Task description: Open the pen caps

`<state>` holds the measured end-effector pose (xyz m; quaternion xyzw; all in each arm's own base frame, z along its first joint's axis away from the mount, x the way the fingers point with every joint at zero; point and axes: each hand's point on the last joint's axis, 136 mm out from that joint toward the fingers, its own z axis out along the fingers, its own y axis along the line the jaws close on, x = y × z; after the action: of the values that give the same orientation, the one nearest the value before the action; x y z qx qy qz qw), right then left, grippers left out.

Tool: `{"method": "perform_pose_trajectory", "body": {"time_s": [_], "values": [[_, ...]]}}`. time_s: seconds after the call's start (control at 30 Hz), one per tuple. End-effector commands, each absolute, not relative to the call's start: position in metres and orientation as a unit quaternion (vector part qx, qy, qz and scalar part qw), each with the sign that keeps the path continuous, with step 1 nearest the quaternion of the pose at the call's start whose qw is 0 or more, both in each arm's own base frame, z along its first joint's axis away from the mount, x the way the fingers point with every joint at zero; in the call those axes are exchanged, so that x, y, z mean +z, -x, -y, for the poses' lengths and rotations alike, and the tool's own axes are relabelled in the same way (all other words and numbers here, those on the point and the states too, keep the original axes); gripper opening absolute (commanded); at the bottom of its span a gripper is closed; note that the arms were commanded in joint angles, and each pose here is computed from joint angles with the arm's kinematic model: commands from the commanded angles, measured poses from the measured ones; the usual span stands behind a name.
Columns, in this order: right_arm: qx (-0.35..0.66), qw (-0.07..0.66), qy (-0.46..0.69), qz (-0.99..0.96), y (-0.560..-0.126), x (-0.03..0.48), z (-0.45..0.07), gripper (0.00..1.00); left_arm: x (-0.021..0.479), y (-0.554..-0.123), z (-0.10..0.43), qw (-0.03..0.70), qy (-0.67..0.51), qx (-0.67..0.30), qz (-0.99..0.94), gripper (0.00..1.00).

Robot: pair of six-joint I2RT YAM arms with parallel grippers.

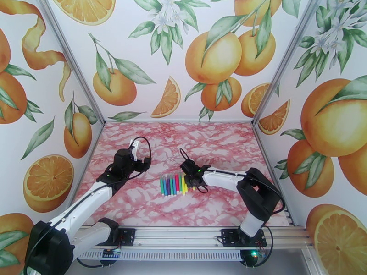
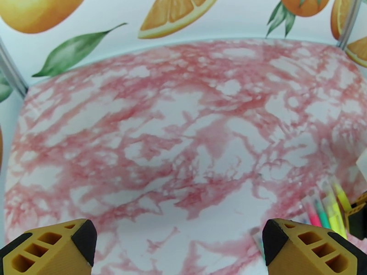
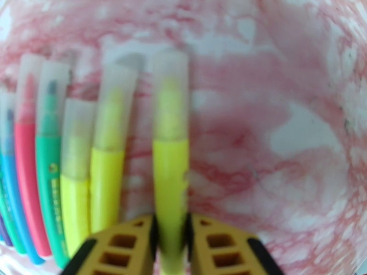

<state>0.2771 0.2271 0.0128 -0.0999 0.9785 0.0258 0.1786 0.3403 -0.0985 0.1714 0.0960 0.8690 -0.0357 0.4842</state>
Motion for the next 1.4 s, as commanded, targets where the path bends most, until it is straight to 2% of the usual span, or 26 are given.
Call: {"method": "perform_pose_trajectory", "body": {"time_s": [0.0, 0.2, 0.8, 1.37], "values": [[-0.005, 0.159, 0.102, -0.982, -0.274, -0.006, -0.217, 0.23, 0.186, -0.344, 0.101, 0.494, -0.088, -0.039, -0.864, 1.00], [0.003, 0.172, 0.102, -0.980, -0.277, -0.001, -0.220, 0.19, 0.183, -0.346, 0.103, 0.486, -0.083, -0.047, -0.869, 1.00], [0.100, 0.289, 0.117, -0.945, -0.293, 0.063, -0.241, 0.17, 0.182, -0.357, 0.139, 0.451, -0.094, -0.133, -0.877, 0.99], [0.268, 0.408, 0.181, -0.854, -0.293, 0.151, -0.289, 0.21, 0.219, -0.350, 0.212, 0.404, -0.138, -0.336, -0.840, 0.97]]}}
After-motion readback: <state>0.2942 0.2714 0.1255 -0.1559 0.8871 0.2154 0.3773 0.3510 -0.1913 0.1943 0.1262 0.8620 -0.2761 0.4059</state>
